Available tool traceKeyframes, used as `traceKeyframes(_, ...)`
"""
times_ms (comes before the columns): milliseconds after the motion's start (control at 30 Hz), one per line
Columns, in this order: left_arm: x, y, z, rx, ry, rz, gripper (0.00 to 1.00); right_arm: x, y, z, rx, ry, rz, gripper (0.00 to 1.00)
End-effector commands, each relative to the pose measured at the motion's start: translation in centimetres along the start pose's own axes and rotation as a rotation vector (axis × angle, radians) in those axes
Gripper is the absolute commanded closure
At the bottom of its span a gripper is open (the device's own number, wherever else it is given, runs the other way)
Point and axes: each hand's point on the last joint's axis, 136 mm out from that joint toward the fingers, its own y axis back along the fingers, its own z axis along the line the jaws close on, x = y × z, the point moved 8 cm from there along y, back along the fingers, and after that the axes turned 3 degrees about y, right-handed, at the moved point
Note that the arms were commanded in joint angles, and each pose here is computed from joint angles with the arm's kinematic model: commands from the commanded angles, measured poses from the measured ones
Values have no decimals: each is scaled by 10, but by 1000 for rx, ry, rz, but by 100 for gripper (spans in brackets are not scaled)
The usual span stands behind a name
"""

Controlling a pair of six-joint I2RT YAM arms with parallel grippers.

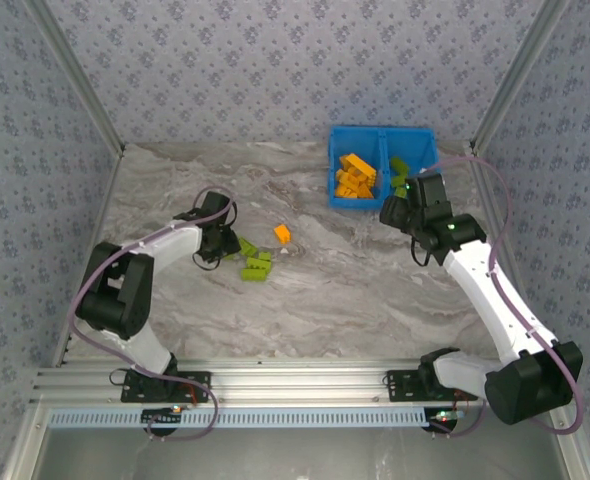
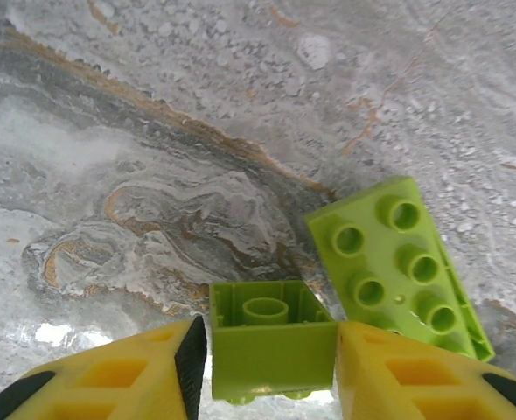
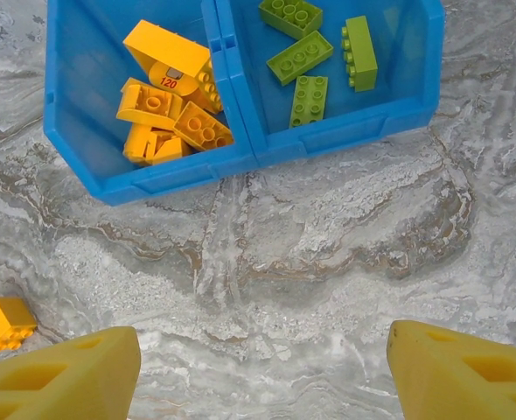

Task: Sort the legos into containers by color

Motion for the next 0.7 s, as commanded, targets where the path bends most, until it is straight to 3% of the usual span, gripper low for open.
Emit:
traceKeyframes(0,8,-8,12,-71,-7,38,57,1,4,-1,23,-9,-14,23)
traceKeyframes(167,11,-11,16,-96,-19,54,63,2,5,2,17,-3,-14,23)
traceKeyframes(333,8,3,10,-47,-4,45,78,4,6,8,-26,-9,3,22)
traceKeyframes(533,-12,82,-33,334,89,11,80,9,13,51,-492,95,55,18)
traceKeyframes(667,-25,135,-62,572,124,8,80,13,19,60,-604,131,36,10)
